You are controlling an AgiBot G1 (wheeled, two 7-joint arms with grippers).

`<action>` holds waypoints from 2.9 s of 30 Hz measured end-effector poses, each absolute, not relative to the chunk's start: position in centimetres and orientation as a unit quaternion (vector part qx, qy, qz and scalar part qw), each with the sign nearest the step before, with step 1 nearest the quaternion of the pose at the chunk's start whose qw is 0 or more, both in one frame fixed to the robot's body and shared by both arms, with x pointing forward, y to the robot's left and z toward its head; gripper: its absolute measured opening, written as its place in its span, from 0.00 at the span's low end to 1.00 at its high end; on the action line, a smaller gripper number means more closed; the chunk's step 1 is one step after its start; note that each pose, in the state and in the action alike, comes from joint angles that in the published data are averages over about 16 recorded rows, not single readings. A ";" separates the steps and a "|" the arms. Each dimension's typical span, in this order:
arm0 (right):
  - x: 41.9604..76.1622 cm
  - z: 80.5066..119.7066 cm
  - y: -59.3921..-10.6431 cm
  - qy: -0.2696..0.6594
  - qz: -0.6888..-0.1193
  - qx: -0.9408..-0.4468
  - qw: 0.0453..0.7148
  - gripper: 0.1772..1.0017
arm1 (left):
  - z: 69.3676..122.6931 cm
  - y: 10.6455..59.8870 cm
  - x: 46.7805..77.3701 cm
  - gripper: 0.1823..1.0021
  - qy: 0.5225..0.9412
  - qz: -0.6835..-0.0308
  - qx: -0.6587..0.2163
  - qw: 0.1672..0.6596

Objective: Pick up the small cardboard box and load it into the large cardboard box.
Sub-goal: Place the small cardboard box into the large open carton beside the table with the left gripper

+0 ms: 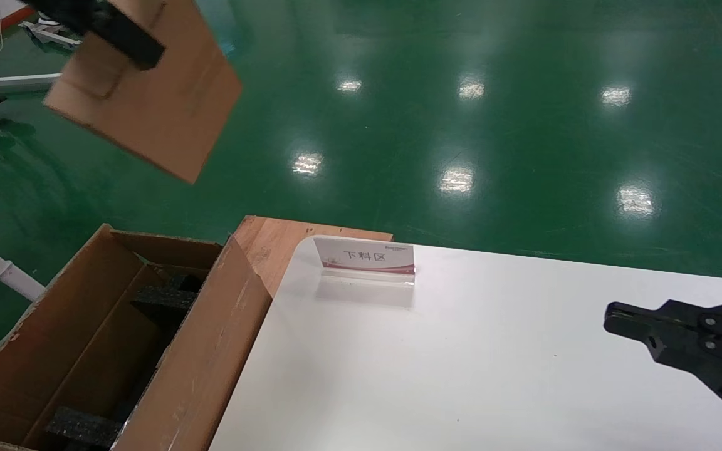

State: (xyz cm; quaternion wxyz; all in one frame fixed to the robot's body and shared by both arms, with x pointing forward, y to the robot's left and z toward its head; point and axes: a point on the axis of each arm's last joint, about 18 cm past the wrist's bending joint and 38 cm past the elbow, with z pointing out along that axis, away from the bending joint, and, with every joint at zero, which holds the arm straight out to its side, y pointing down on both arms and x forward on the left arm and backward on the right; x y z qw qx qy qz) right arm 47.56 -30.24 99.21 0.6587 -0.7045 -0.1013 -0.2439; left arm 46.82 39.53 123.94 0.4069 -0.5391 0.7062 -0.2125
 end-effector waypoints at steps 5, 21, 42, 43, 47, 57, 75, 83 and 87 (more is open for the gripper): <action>47.6 99.2 -30.2 -0.101 -0.244 -0.705 0.659 0.02 | 122.6 42.1 45.7 0.09 0.707 -0.172 -0.556 0.402; 47.6 99.2 -30.2 -0.101 -0.244 -0.705 0.659 0.14 | 112.7 46.9 43.9 0.09 0.713 -0.076 -0.647 0.260; 47.6 99.2 -30.2 -0.101 -0.244 -0.705 0.659 0.68 | 107.4 50.0 47.0 0.08 0.685 -0.114 -0.691 0.198; 47.6 99.2 -30.2 -0.101 -0.244 -0.705 0.659 0.71 | 107.1 50.2 47.2 0.08 0.684 -0.116 -0.693 0.197; 47.6 99.2 -30.2 -0.101 -0.244 -0.705 0.659 0.80 | 105.9 51.0 47.9 0.08 0.678 -0.120 -0.699 0.193; 47.6 99.2 -30.2 -0.101 -0.244 -0.705 0.659 0.95 | 103.6 53.7 48.7 0.08 0.665 -0.120 -0.711 0.192; 47.6 99.2 -30.2 -0.101 -0.244 -0.705 0.659 1.00 | 101.6 58.8 49.3 0.08 0.639 -0.120 -0.725 0.227; 47.6 99.2 -30.2 -0.101 -0.244 -0.705 0.659 1.00 | 101.1 59.5 50.2 0.08 0.634 -0.120 -0.726 0.237; 47.6 99.2 -30.2 -0.101 -0.244 -0.705 0.659 1.00 | 100.6 59.6 50.5 0.08 0.634 -0.117 -0.727 0.237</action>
